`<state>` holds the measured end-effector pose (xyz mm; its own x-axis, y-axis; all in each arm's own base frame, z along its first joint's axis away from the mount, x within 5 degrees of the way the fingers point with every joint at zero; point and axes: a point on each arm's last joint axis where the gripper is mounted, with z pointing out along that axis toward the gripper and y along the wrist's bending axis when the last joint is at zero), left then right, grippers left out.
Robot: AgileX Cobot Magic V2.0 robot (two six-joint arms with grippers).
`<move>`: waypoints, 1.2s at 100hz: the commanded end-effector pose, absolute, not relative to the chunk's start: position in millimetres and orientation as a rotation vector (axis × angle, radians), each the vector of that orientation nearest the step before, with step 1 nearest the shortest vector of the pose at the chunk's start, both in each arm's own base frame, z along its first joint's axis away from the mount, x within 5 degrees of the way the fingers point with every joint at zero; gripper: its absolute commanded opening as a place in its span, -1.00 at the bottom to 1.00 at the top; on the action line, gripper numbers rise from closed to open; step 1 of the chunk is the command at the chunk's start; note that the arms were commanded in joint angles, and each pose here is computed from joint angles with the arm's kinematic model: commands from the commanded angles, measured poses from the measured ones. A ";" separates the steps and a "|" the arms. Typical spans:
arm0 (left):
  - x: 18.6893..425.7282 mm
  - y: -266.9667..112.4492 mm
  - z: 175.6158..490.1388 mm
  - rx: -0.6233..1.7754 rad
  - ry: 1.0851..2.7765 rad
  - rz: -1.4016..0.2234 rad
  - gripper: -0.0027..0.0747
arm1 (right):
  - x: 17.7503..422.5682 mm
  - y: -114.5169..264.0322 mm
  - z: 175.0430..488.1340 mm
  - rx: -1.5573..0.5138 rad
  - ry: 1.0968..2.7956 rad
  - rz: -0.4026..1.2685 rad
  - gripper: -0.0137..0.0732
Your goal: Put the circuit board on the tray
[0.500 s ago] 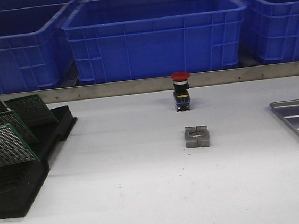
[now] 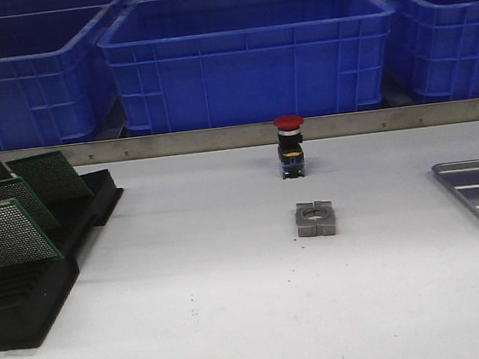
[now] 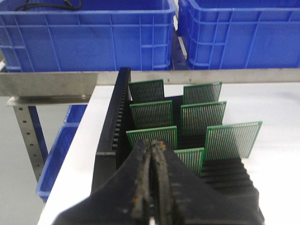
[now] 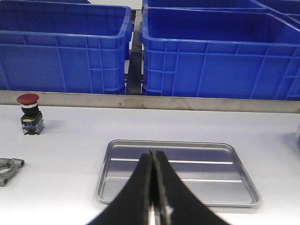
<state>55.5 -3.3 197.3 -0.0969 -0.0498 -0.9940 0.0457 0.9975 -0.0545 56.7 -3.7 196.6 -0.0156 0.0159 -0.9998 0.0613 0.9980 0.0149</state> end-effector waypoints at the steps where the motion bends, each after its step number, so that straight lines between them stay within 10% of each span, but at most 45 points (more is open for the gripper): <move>1: 54.6 -2.2 201.5 0.002 1.528 -0.060 -0.97 | 55.1 -3.3 204.0 0.048 1.494 -0.042 -0.83; 53: 50.1 -2.3 233.2 -0.009 1.464 -0.078 -0.98 | 55.1 -3.3 204.0 0.048 1.494 -0.042 -0.83; 120: 100.5 -9.1 300.9 -0.040 1.921 -0.162 -0.86 | 55.1 -3.3 204.0 0.048 1.494 -0.042 -0.83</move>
<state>87.5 -8.7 282.3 -0.3826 -0.0868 -0.9198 0.0540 0.9918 -0.1160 56.7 -3.7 196.6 -0.0156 0.0159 -0.9998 0.0613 0.9980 0.0149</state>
